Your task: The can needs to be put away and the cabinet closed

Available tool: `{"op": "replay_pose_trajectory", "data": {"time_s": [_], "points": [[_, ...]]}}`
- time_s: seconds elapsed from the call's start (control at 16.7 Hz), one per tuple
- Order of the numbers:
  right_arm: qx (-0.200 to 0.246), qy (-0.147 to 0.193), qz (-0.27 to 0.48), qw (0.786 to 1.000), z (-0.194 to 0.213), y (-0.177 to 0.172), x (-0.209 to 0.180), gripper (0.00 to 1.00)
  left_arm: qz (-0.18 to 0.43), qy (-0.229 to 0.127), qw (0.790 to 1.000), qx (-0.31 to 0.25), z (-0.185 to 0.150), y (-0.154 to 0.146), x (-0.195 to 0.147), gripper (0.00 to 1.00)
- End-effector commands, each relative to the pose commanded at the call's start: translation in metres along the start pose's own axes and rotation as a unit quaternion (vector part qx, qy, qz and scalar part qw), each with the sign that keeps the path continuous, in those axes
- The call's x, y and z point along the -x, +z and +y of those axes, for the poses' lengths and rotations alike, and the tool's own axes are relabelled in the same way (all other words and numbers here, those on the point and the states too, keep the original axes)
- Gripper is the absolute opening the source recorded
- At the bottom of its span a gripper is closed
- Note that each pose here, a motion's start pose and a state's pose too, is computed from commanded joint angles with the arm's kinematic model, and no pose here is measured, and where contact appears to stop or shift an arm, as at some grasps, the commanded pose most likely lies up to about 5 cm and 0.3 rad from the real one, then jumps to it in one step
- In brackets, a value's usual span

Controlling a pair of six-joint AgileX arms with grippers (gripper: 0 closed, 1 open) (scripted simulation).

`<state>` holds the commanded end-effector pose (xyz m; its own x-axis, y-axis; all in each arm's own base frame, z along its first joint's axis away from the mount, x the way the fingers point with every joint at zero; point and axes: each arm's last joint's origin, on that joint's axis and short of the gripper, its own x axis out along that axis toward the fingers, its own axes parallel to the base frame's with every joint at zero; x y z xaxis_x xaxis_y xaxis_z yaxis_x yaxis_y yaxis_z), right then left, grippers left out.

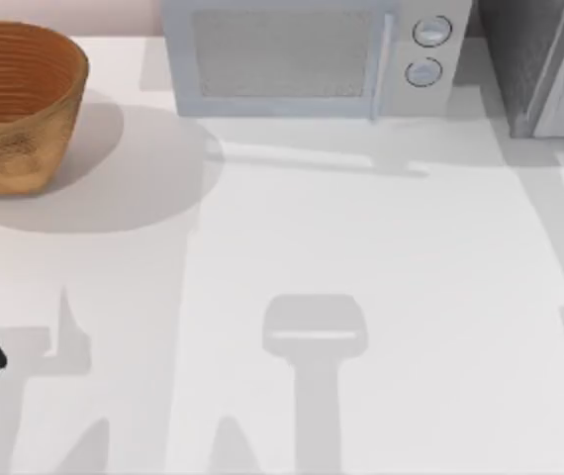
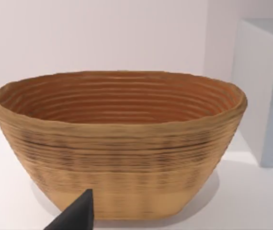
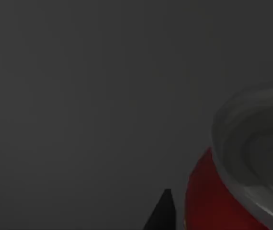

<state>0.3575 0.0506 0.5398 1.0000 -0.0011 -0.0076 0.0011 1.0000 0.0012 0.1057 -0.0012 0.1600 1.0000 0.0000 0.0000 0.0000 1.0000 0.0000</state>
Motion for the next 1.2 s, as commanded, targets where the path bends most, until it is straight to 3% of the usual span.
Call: {"op": "replay_pose_trajectory", "data": {"time_s": [0.36, 0.78, 1.2], "points": [[-0.001, 0.0, -0.002, 1.0, -0.004, -0.007, -0.042, 0.0, 0.0, 0.0, 1.0, 0.0, 0.0, 0.0, 0.0, 1.0], [-0.001, 0.0, -0.003, 1.0, -0.006, -0.01, -0.049, 0.0, 0.0, 0.0, 1.0, 0.0, 0.0, 0.0, 0.0, 1.0], [-0.001, 0.0, -0.003, 1.0, -0.006, -0.01, -0.049, 0.53, 0.0, 0.0, 1.0, 0.0, 0.0, 0.0, 0.0, 1.0]]}}
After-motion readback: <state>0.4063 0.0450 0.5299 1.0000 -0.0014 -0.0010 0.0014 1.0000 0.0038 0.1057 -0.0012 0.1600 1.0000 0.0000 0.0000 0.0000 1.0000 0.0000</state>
